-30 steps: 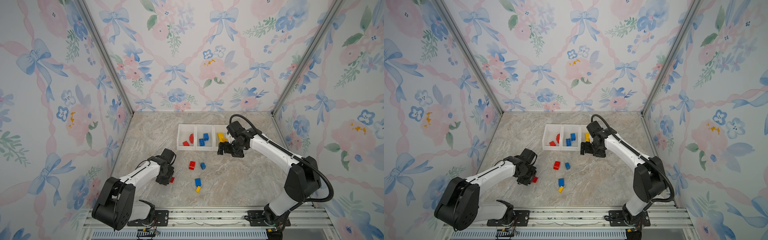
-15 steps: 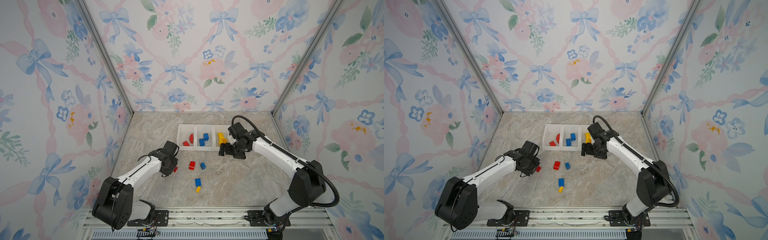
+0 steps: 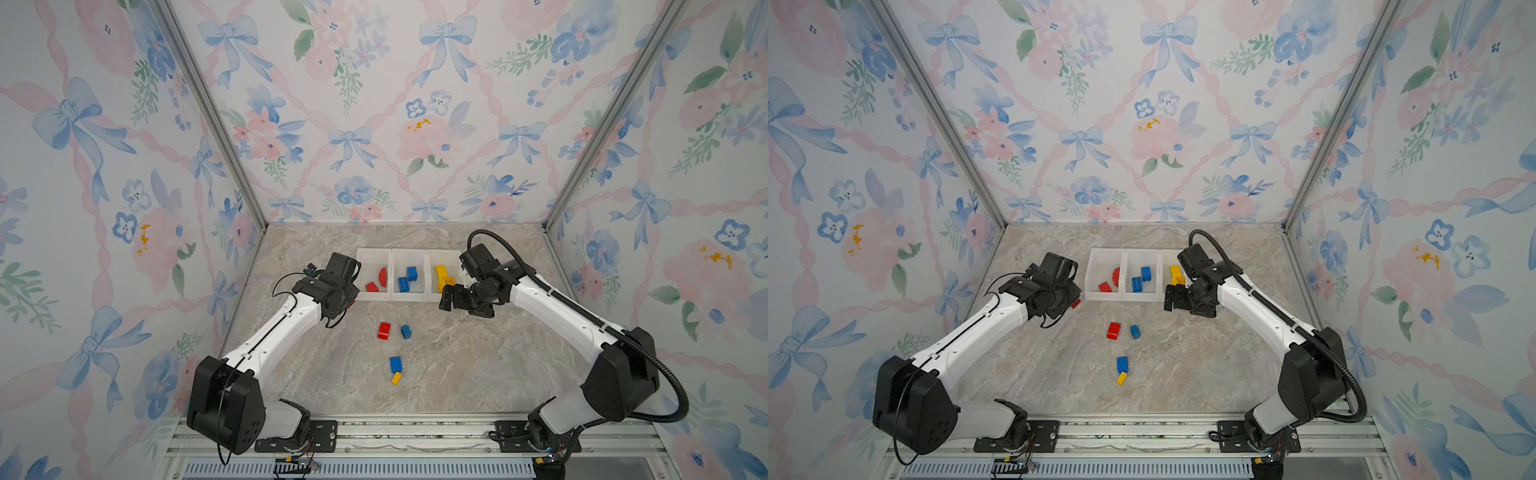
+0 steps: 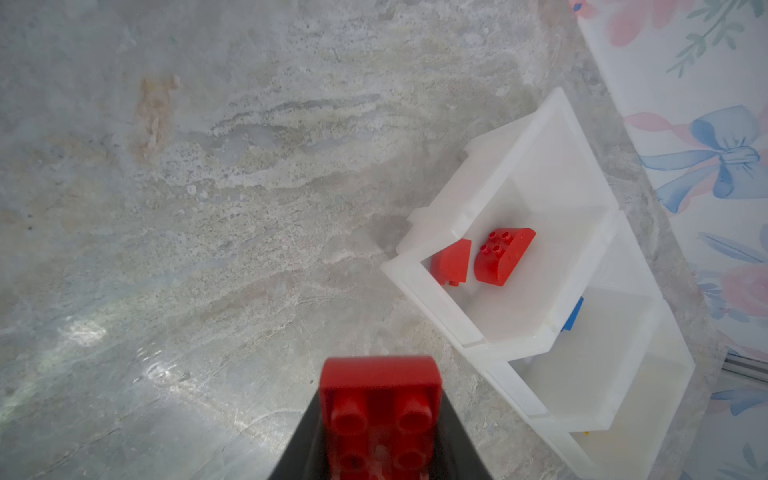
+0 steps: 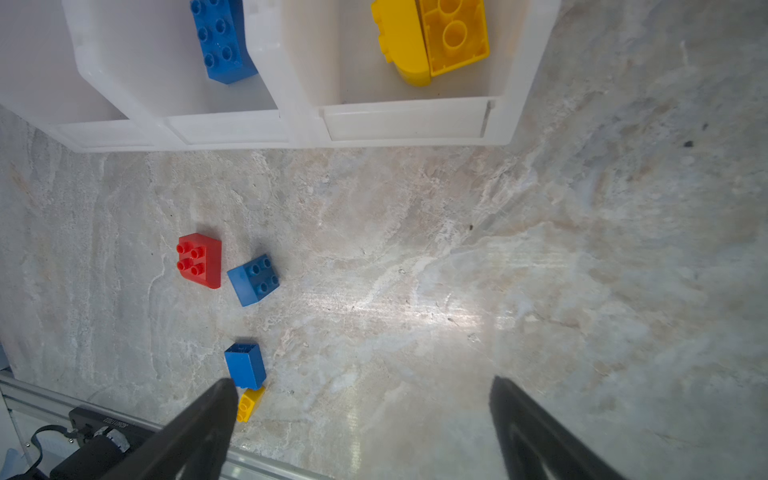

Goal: Sort the legos into containers by color
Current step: 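Lift the red brick and carry it over the red compartment with the left gripper, then open the left gripper to drop the red brick into the compartment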

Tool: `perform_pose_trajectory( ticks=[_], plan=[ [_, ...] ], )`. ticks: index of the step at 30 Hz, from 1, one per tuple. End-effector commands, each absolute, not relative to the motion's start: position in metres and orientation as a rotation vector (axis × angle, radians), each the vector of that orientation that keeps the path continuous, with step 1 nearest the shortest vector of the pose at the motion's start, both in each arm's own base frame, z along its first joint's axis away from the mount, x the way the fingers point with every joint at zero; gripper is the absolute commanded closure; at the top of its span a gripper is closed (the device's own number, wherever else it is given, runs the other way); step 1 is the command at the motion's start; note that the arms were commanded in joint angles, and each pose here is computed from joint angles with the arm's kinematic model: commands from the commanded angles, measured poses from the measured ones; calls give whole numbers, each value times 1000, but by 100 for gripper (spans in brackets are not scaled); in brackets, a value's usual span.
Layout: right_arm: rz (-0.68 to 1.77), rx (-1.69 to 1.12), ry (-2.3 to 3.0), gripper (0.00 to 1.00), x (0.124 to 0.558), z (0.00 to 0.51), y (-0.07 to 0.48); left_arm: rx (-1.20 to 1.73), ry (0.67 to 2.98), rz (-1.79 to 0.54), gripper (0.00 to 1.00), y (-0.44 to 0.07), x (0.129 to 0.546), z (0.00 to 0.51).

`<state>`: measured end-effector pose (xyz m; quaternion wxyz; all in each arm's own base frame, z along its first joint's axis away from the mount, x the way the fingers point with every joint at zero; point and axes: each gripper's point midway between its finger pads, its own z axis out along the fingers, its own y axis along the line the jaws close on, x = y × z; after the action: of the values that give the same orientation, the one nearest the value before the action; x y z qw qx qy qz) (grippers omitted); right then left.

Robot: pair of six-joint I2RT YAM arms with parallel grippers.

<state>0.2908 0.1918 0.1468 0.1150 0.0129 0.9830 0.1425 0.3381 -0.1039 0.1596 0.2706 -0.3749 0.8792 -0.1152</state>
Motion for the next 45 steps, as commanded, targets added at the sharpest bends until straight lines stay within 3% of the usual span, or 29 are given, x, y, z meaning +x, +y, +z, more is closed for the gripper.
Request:
perform_pose_trajectory(
  ticks=[1, 11, 21, 33, 38, 45],
  plan=[
    [404, 44, 2875, 2, 283, 150, 187, -846, 2402, -207, 79, -105, 355, 169],
    [406, 66, 2864, 2, 278, 153, 177, -555, 2431, -160, 79, -146, 411, 187],
    [414, 98, 2855, 1, 269, 154, 169, -270, 2513, 1, 79, -174, 448, 159],
    [407, 123, 2847, 0, 265, 156, 163, -163, 2560, 146, 77, -175, 467, 120],
    [404, 131, 2852, 0, 265, 153, 163, -155, 2585, 170, 70, -174, 466, 106],
    [405, 128, 2859, 0, 267, 151, 167, -163, 2580, 152, 50, -175, 466, 109]
  ],
)
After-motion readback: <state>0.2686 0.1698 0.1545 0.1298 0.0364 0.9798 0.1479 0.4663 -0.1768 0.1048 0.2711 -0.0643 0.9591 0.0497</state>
